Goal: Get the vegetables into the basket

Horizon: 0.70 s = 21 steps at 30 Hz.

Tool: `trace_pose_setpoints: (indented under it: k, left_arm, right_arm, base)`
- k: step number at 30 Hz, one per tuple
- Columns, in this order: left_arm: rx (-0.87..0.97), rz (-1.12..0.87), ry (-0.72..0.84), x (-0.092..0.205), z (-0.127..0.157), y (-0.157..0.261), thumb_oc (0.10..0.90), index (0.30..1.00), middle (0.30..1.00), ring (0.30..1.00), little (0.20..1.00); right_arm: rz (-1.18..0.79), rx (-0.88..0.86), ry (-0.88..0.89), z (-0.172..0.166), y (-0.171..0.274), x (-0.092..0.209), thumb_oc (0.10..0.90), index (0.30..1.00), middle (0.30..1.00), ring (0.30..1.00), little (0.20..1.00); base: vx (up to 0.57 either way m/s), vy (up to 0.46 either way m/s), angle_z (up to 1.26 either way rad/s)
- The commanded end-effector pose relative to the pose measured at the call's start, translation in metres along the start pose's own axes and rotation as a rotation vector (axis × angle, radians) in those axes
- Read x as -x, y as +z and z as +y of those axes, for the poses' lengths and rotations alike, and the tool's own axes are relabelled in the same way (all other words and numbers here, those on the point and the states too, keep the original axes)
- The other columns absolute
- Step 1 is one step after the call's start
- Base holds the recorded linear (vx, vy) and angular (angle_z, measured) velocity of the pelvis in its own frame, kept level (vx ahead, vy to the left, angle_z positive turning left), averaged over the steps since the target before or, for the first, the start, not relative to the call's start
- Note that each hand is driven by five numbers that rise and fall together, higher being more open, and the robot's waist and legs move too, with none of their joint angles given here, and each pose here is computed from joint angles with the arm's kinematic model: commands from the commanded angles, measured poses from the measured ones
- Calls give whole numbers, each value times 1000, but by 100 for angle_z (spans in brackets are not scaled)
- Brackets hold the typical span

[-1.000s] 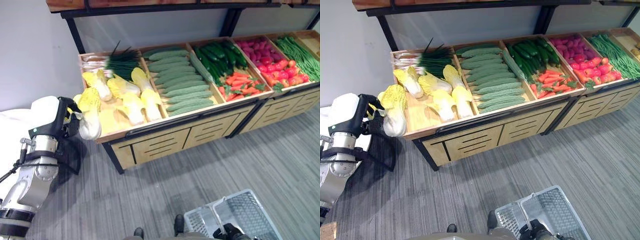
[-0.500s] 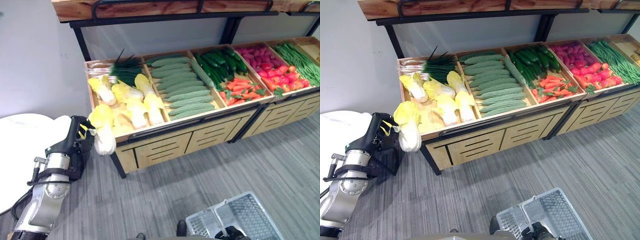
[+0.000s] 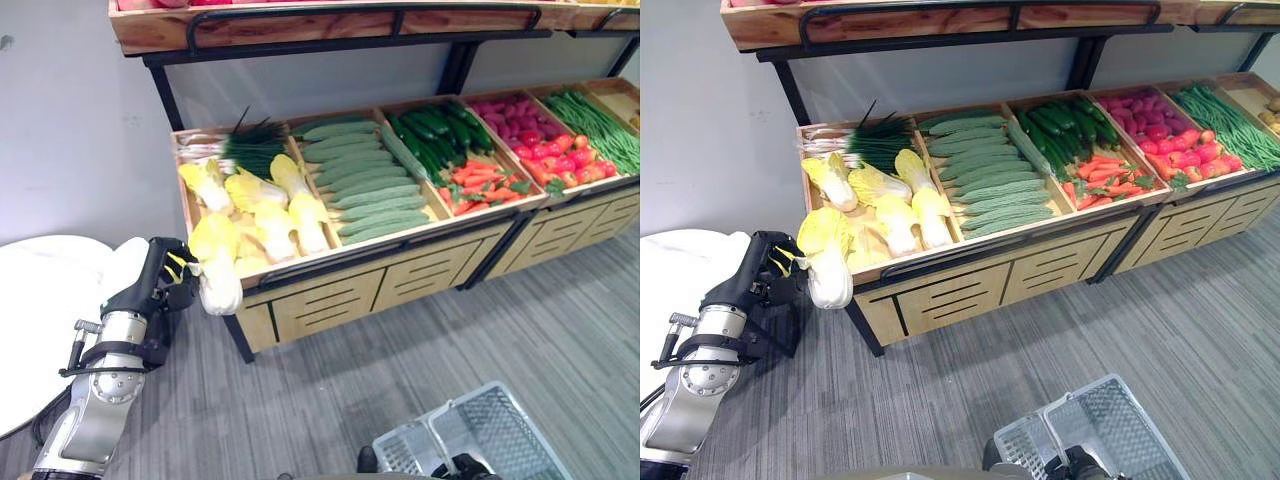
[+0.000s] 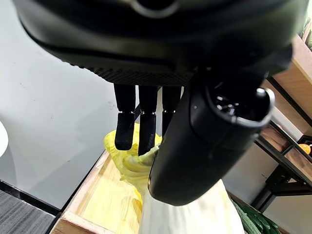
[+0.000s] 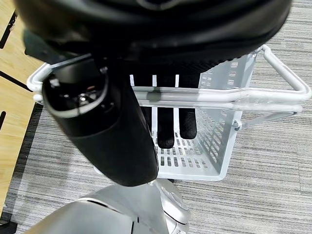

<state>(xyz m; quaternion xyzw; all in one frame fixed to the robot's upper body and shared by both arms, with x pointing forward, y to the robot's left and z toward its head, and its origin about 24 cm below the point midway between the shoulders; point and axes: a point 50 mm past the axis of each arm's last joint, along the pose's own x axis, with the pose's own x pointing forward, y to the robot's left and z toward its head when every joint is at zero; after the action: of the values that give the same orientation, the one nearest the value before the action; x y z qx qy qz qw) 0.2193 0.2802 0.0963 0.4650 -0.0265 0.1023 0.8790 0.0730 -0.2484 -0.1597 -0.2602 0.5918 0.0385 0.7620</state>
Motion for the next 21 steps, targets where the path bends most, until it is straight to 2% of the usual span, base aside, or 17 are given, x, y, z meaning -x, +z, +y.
trace_pose_setpoints:
  k: [1, 15, 21]
  left_arm:
    - [-42, -283, 242, -20, 58, 54, 400, 300, 300, 300, 300]
    - [1, -335, 217, -30, 51, 68, 400, 300, 300, 300, 300]
    - [6, -311, 222, -30, 52, 64, 400, 300, 300, 300, 300]
  right_arm:
    - [-34, 31, -47, -20, 15, -3, 400, 300, 300, 300, 300]
    - [-41, 25, -55, -19, 15, -2, 400, 300, 300, 300, 300]
    - [-70, 66, -66, -21, 24, -2, 400, 300, 300, 300, 300]
  base:
    - [-23, 104, -24]
    - [-38, 126, -45]
    - [62, -95, -51]
